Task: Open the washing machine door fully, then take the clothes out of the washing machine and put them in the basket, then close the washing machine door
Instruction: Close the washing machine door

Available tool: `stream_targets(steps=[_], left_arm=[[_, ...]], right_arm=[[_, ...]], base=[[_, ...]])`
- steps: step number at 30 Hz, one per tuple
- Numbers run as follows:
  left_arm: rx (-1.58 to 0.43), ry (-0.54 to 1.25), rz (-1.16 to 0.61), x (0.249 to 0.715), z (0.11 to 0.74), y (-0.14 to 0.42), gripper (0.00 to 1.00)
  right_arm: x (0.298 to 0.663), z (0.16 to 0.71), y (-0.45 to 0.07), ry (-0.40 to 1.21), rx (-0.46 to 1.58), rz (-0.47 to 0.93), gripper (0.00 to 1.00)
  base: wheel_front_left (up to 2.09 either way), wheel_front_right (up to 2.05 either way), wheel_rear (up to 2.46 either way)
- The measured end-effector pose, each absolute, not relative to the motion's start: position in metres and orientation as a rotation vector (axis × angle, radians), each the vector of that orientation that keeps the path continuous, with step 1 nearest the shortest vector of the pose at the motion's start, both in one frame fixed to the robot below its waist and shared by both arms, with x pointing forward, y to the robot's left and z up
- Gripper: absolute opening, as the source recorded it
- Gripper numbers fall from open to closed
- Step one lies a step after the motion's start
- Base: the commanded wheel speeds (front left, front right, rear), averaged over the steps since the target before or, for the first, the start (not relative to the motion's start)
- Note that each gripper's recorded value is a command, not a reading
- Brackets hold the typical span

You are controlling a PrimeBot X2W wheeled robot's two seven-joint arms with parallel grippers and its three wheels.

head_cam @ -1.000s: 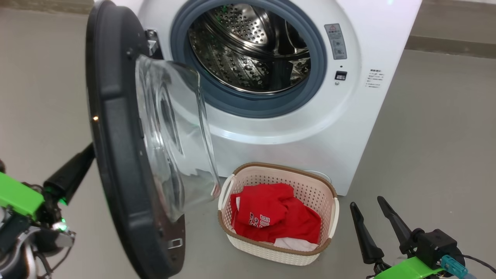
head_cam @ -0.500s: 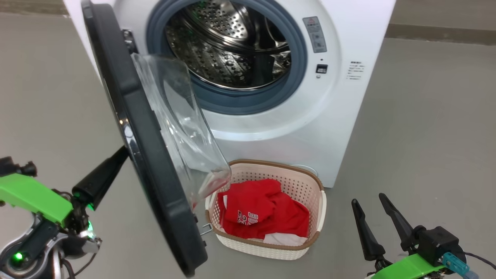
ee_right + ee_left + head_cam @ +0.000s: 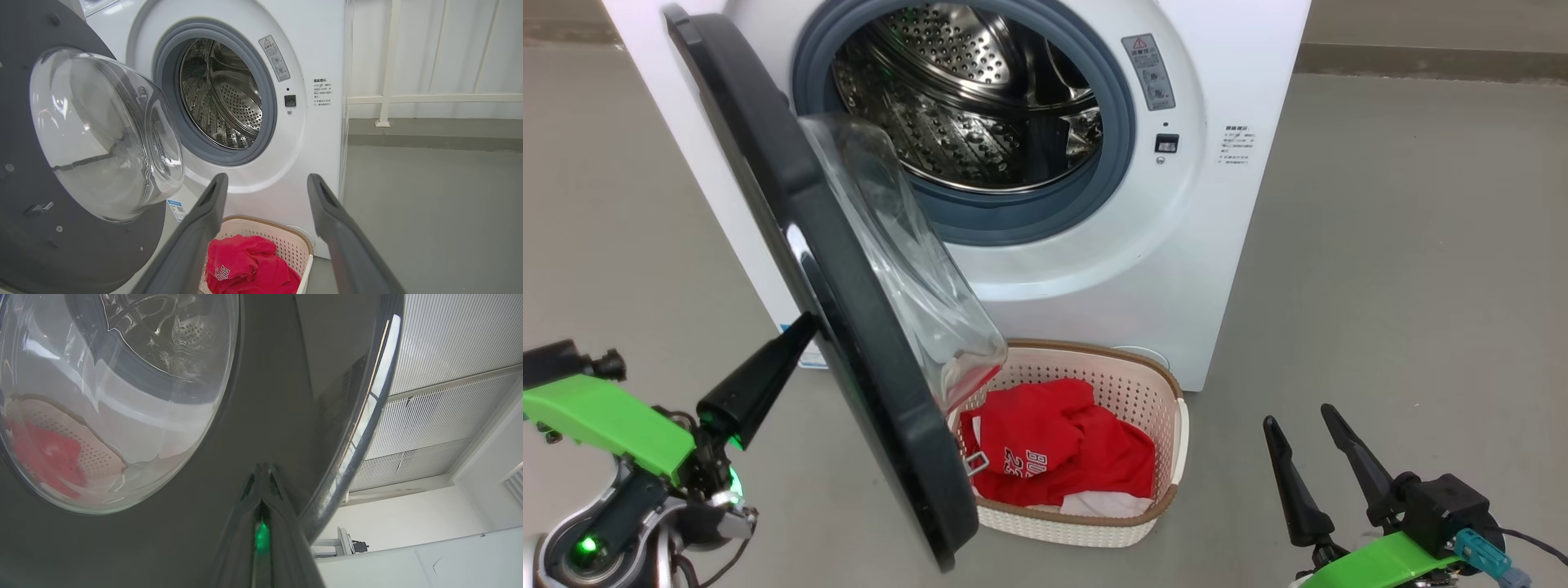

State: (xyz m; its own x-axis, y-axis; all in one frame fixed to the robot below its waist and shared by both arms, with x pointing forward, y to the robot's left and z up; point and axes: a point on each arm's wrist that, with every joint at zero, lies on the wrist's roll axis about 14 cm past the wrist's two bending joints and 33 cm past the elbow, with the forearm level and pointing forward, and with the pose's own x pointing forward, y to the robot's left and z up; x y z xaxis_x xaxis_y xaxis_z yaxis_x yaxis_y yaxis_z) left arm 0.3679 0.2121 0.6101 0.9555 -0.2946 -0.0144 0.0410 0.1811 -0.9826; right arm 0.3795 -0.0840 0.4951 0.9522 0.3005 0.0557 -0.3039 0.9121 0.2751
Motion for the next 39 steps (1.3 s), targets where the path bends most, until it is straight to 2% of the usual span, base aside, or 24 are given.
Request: stream_targets(steps=[3, 4, 5, 6, 7, 12, 20, 30, 39], left_arm=[[-1.377, 0.213, -0.239, 0.367, 0.611, 0.213, 0.00], [-1.378, 0.208, -0.235, 0.367, 0.611, 0.214, 0.07], [-1.379, 0.200, -0.228, 0.367, 0.611, 0.215, 0.38], [-1.378, 0.190, -0.220, 0.367, 0.611, 0.217, 0.76], [-1.374, 0.177, -0.215, 0.367, 0.612, 0.219, 1.00], [-1.319, 0.116, -0.123, 0.363, 0.602, 0.237, 1.00], [-0.917, -0.047, 0.097, 0.348, 0.584, 0.281, 1.00], [-0.530, -0.257, 0.200, 0.323, 0.581, 0.295, 1.00], [-0.217, -0.205, 0.184, 0.303, 0.539, 0.277, 1.00]], right_arm=[[0.379, 0.496, -0.084, -0.014, 0.285, 0.311, 1.00], [0.379, 0.496, -0.084, -0.014, 0.285, 0.311, 1.00], [0.379, 0.496, -0.084, -0.015, 0.285, 0.312, 1.00], [0.379, 0.496, -0.084, -0.014, 0.285, 0.313, 1.00], [0.379, 0.496, -0.083, -0.015, 0.285, 0.313, 1.00], [0.380, 0.496, -0.081, -0.013, 0.285, 0.319, 1.00], [0.380, 0.496, -0.079, -0.011, 0.291, 0.323, 1.00], [0.377, 0.503, -0.083, -0.031, 0.297, 0.315, 1.00], [0.375, 0.510, -0.091, -0.056, 0.302, 0.294, 1.00]], base=[[0.00, 0.00, 0.00], [0.00, 0.00, 0.00], [0.00, 0.00, 0.00], [0.00, 0.00, 0.00], [0.00, 0.00, 0.00], [0.00, 0.00, 0.00], [0.00, 0.00, 0.00], [0.00, 0.00, 0.00], [0.00, 0.00, 0.00]])
